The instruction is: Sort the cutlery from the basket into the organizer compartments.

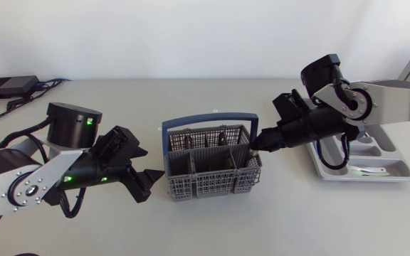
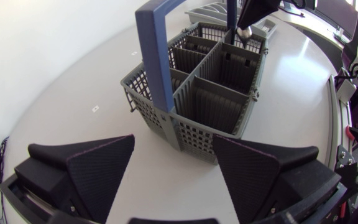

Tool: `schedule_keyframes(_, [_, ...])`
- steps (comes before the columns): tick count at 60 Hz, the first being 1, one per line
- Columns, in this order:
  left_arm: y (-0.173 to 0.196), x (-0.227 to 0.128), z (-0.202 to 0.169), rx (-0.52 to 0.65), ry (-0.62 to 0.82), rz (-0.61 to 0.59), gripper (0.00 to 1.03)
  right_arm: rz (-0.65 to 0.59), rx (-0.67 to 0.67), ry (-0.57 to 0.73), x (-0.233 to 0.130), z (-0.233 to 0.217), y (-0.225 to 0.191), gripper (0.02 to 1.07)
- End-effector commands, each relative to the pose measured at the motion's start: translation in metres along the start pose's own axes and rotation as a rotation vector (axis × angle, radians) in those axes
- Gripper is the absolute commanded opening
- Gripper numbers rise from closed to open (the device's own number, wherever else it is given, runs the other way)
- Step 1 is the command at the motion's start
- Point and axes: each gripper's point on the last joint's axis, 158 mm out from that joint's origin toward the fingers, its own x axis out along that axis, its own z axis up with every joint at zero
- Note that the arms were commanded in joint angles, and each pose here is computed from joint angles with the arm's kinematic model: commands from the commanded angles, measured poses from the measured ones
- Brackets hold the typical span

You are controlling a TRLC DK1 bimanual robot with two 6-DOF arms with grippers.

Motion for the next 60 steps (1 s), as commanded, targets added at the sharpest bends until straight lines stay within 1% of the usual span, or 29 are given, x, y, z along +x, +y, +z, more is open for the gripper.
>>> schedule_keyframes(1, [-0.008, -0.002, 0.003, -0.006, -0.022, -0.019, 0.88, 0.011, 0.020, 0.024, 0.000, -0.010, 0.008, 0.20])
schedule_keyframes(12, [-0.010, -0.002, 0.004, -0.007, -0.023, -0.023, 0.88, 0.004, 0.008, 0.025, -0.006, -0.010, 0.013, 0.20])
schedule_keyframes(32, [-0.012, -0.002, 0.001, -0.010, -0.018, -0.026, 0.88, -0.066, -0.060, 0.105, 0.007, -0.033, 0.010, 0.20])
schedule_keyframes(53, [-0.013, -0.002, 0.001, -0.009, -0.019, -0.028, 0.88, -0.090, -0.093, 0.157, 0.015, -0.050, 0.006, 0.20])
schedule_keyframes(54, [-0.013, -0.002, 0.001, -0.009, -0.020, -0.028, 0.88, -0.088, -0.095, 0.159, 0.015, -0.051, 0.007, 0.20])
schedule_keyframes(57, [-0.013, -0.003, 0.002, -0.008, -0.023, -0.027, 0.88, -0.094, -0.101, 0.164, 0.016, -0.052, 0.007, 0.12])
schedule_keyframes(60, [-0.013, -0.004, 0.001, -0.008, -0.023, -0.027, 0.88, -0.096, -0.104, 0.166, 0.015, -0.053, 0.007, 0.08])
